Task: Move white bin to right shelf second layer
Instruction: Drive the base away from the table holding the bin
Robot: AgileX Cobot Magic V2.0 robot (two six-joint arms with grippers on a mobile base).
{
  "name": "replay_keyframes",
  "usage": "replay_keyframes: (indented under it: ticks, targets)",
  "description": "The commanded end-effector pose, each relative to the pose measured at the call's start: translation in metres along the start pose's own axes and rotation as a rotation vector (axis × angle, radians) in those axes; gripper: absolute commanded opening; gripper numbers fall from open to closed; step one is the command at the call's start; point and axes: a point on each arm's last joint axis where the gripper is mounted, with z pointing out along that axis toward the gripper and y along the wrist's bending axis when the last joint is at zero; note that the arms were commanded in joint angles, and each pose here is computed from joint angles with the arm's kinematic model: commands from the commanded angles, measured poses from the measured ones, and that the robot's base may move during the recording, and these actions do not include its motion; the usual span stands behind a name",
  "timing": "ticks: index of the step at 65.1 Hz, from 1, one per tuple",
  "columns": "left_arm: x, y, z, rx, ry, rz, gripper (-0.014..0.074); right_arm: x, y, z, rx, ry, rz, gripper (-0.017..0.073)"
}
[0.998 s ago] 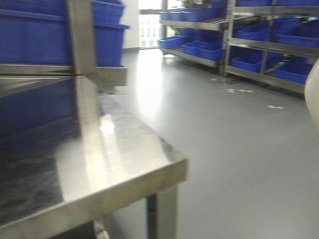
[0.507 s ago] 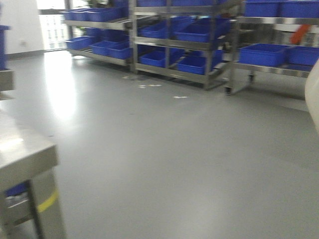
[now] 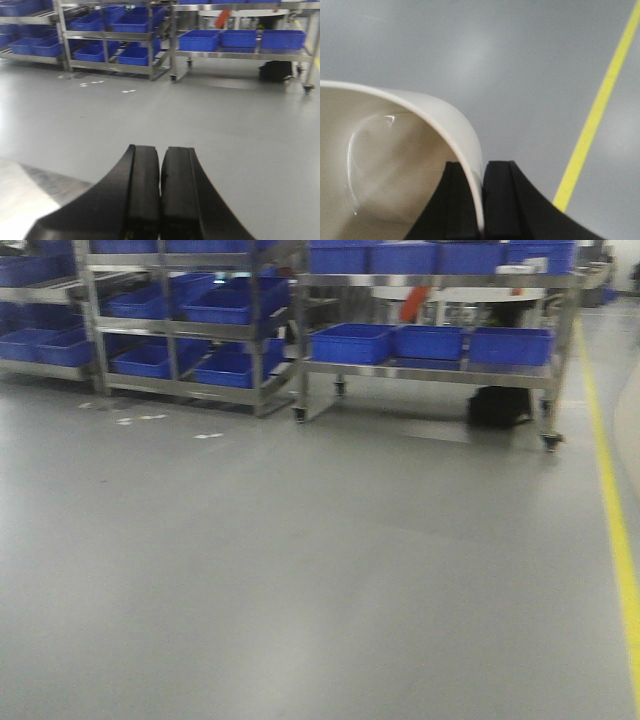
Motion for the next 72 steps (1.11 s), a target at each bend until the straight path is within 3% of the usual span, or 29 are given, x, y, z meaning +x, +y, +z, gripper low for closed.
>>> replay_keyframes:
  ticks: [1,72]
  targets:
    - [0.0036,-0.0003,0.0006,0.003,-0.066,-0.003,0.0085,-0.0148,0.0004,-0.0063,0.000,-0.116,0.004,0.0048]
    - [0.0036,-0.0003,0.0006,0.003,-0.066,-0.003,0.0085,-0.0148,0.0004,-0.0063,0.000,-0.116,0.004,0.0048]
